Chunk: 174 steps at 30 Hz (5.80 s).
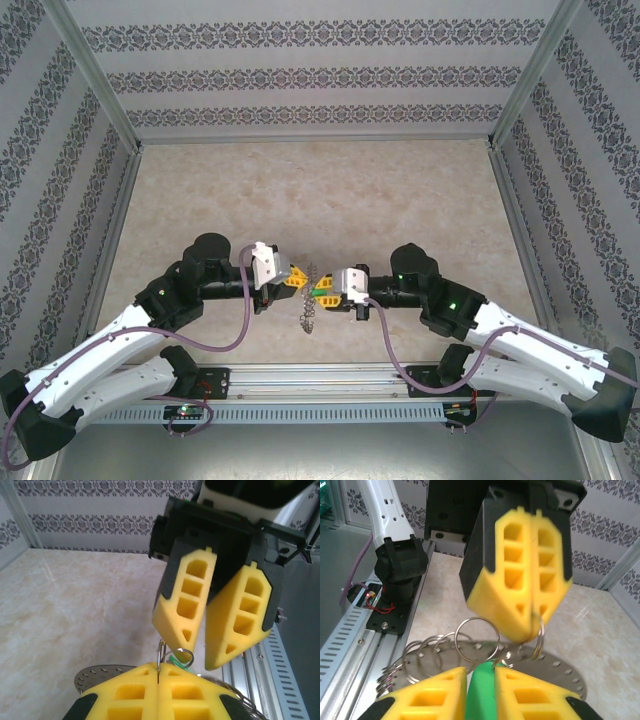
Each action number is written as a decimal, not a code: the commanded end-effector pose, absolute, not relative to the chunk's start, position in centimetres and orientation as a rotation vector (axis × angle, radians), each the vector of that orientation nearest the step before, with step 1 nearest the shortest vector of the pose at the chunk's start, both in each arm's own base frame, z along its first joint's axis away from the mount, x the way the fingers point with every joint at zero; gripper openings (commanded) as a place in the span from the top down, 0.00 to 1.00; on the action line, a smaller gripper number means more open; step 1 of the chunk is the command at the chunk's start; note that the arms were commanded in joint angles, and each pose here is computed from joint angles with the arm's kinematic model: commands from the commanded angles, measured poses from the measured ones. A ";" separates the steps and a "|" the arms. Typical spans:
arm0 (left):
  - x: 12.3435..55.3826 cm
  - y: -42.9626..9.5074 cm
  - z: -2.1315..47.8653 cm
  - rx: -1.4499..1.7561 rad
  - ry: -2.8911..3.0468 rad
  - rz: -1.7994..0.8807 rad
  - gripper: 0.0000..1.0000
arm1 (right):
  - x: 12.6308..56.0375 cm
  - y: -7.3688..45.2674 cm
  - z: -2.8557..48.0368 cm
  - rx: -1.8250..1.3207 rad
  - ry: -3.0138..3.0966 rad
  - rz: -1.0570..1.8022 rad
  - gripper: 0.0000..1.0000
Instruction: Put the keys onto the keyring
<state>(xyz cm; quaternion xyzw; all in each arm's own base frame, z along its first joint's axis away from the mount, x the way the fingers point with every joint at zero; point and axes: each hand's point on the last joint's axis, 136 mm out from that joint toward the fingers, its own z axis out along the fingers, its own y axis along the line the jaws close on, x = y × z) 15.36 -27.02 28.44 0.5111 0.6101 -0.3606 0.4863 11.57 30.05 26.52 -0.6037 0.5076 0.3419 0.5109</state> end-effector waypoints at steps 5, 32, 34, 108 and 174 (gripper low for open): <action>15.7 -27.0 30.3 1.176 1.382 -0.862 1.00 | 12.0 28.2 27.8 -1.304 1.258 0.795 0.75; 12.3 -26.8 31.5 1.125 1.207 -1.079 1.00 | 10.7 30.6 31.9 -1.297 1.227 1.013 0.75; 12.3 -26.8 31.4 1.125 1.209 -1.078 1.00 | 10.7 30.8 32.0 -1.302 1.222 1.021 0.75; 11.7 -29.4 31.3 1.209 1.228 -1.012 1.00 | 8.6 28.9 30.8 -1.434 1.277 0.967 0.74; 11.0 -29.4 31.7 1.227 1.177 -1.038 1.00 | 9.1 29.8 30.5 -1.461 1.294 0.921 0.78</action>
